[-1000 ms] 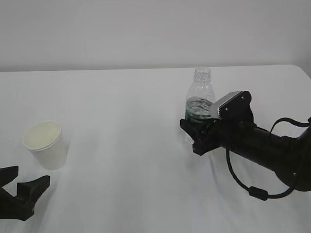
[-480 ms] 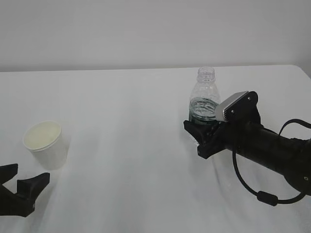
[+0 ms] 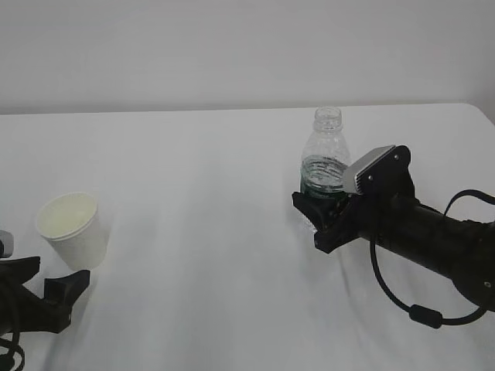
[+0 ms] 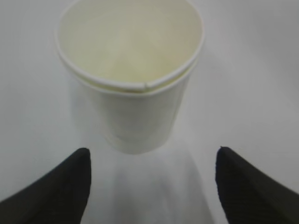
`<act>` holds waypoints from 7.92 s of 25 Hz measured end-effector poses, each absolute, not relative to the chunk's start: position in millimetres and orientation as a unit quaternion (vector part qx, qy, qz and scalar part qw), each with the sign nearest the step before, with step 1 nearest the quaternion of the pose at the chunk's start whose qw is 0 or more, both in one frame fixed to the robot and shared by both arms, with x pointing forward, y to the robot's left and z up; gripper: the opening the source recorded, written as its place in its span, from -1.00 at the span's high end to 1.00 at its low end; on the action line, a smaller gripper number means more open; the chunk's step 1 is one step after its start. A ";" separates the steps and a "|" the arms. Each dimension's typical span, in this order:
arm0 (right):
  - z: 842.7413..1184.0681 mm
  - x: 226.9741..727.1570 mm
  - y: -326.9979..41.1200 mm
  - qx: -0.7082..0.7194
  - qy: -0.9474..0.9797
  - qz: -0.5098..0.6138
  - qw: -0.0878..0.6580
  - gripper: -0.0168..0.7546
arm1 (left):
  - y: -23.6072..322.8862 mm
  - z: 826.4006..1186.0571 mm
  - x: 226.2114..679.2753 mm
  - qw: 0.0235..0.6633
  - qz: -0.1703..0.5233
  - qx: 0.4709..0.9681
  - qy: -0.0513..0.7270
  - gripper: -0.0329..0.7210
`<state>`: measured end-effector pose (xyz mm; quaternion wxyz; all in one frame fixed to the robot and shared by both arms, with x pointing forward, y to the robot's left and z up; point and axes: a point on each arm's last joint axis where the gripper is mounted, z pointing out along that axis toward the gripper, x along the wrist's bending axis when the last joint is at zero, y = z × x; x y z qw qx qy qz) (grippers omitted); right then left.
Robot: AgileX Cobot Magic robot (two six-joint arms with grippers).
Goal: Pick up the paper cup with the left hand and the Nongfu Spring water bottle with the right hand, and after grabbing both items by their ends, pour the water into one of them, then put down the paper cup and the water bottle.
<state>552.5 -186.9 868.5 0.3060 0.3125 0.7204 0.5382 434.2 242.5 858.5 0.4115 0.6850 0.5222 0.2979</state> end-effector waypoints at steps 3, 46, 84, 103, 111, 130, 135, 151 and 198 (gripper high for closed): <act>868.5 552.5 -186.9 0.313 0.720 0.538 0.306 -0.23 | 241.2 856.2 438.6 0.412 0.298 0.685 0.522 -0.70; 868.5 552.5 -186.9 0.313 0.720 0.538 0.306 -0.23 | 228.6 844.4 495.3 0.431 0.333 0.657 0.522 -0.63; 868.2 552.1 -187.0 0.313 0.721 0.538 0.305 -0.23 | 206.6 864.0 490.9 0.495 0.294 0.705 0.413 -0.36; 867.5 547.7 -182.1 0.280 0.737 0.543 0.289 -0.23 | 187.7 863.4 477.0 0.534 0.208 0.749 0.334 -0.36; 867.4 545.9 -180.2 0.267 0.743 0.545 0.282 -0.23 | 182.7 863.0 471.6 0.541 0.182 0.762 0.305 -0.36; 866.2 539.9 -175.0 0.226 0.760 0.550 0.261 -0.23 | 177.4 872.0 466.1 0.560 0.153 0.765 0.279 -0.32; 866.1 539.1 -174.3 0.221 0.762 0.551 0.258 -0.23 | 171.6 875.8 470.8 0.574 0.135 0.764 0.261 -0.32; 866.2 537.2 -172.8 0.208 0.767 0.552 0.252 -0.23 | 130.5 890.3 485.8 0.591 0.100 0.783 0.166 -0.31; 886.8 555.9 -151.3 0.087 0.767 0.577 0.265 -0.23 | 92.0 888.6 457.3 0.581 0.035 0.806 0.104 -0.29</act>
